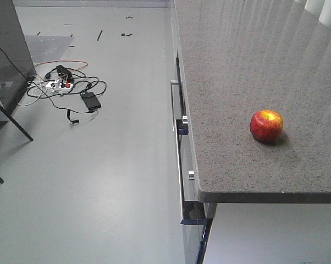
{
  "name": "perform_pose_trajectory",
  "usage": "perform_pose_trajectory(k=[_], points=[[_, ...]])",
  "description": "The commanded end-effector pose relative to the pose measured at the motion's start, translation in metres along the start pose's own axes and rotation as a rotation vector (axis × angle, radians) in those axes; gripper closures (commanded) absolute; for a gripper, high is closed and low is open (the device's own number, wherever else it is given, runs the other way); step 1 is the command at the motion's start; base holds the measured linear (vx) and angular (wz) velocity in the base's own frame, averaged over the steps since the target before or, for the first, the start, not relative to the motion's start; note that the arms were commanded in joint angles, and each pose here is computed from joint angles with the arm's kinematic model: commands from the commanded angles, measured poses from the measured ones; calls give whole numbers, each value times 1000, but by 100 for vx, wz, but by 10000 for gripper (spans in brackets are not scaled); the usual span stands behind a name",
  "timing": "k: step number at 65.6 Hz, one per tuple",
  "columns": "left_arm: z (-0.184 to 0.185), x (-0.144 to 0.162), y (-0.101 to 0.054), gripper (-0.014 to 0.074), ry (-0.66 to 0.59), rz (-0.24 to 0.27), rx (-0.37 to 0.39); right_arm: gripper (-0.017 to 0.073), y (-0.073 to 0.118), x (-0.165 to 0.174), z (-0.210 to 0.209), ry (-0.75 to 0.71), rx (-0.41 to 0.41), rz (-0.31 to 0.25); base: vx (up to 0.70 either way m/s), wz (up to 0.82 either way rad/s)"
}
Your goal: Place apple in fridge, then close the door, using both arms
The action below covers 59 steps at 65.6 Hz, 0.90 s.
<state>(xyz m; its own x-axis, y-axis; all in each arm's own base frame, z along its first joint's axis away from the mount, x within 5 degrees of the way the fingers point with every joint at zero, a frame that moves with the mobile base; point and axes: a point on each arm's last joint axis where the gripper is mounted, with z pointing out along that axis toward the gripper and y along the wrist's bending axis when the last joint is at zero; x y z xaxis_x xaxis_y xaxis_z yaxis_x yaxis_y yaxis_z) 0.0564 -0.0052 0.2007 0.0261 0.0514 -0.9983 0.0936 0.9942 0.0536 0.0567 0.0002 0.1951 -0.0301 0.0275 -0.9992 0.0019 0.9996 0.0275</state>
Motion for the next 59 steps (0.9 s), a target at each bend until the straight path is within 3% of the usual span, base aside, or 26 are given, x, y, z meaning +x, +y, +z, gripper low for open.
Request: perform_pose_trajectory(k=[1, 59], points=[[-2, -14, 0, 601, -105, -18, 0, 562, -1, -6, -1, -81, 7, -9, 0, 0], [-2, -14, 0, 601, -105, -18, 0, 562, -1, -6, -1, -81, 7, -9, 0, 0]])
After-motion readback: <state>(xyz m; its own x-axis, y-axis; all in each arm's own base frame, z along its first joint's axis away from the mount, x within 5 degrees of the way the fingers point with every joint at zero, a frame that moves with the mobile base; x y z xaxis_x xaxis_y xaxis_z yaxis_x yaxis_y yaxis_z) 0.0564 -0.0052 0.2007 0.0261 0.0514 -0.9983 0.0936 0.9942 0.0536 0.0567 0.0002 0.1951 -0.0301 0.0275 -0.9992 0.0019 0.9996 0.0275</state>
